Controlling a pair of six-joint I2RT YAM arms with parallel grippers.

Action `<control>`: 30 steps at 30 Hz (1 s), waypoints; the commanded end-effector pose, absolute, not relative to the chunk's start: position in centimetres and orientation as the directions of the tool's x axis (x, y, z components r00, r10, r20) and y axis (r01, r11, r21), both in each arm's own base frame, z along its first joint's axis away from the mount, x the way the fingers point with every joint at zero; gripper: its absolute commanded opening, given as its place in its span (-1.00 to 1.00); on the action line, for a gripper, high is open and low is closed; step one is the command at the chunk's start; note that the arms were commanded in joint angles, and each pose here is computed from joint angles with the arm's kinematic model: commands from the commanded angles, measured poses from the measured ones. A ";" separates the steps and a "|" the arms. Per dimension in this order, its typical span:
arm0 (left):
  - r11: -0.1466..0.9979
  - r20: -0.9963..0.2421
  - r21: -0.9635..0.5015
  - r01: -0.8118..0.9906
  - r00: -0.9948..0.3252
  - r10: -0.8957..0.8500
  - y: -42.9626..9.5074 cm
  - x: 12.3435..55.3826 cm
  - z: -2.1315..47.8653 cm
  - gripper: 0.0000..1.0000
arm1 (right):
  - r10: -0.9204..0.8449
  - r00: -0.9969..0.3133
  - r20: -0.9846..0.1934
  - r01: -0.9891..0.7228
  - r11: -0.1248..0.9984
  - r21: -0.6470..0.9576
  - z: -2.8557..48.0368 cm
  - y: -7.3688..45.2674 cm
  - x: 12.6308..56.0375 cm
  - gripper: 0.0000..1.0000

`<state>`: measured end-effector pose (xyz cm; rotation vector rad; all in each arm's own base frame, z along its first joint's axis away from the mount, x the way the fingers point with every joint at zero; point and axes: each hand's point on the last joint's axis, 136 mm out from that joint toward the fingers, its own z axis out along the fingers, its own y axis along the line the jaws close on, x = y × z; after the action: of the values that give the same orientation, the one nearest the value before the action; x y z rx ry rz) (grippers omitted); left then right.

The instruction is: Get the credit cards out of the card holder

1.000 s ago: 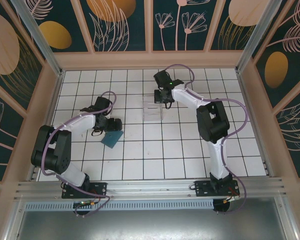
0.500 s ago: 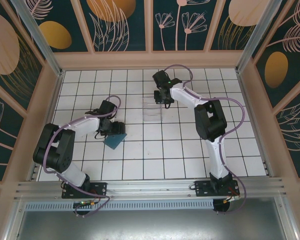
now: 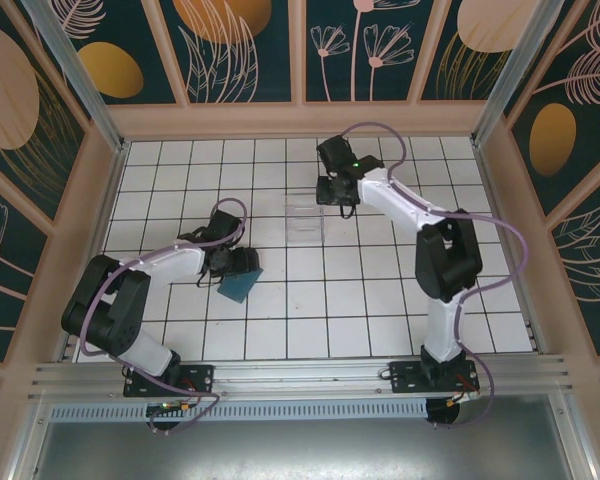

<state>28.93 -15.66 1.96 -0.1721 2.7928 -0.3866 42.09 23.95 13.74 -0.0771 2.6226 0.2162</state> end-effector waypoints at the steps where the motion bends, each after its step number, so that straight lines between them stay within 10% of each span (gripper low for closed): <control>1: 0.927 -0.154 -0.345 -0.147 -0.965 -0.211 -17.2 25.3 0.7 0.53 | -0.005 -0.856 -0.517 -0.096 0.984 0.150 15.3 23.5 40.4 -0.09; 30: 0.892 -0.102 -0.436 -0.120 -0.978 -0.181 -21.5 18.6 3.1 0.84 | 0.002 -0.931 -0.364 -0.143 0.917 0.371 10.8 24.7 26.7 -0.07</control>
<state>20.28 -22.08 3.41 -0.2217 2.8652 -0.6639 27.27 24.01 10.07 -0.1345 2.7360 0.5002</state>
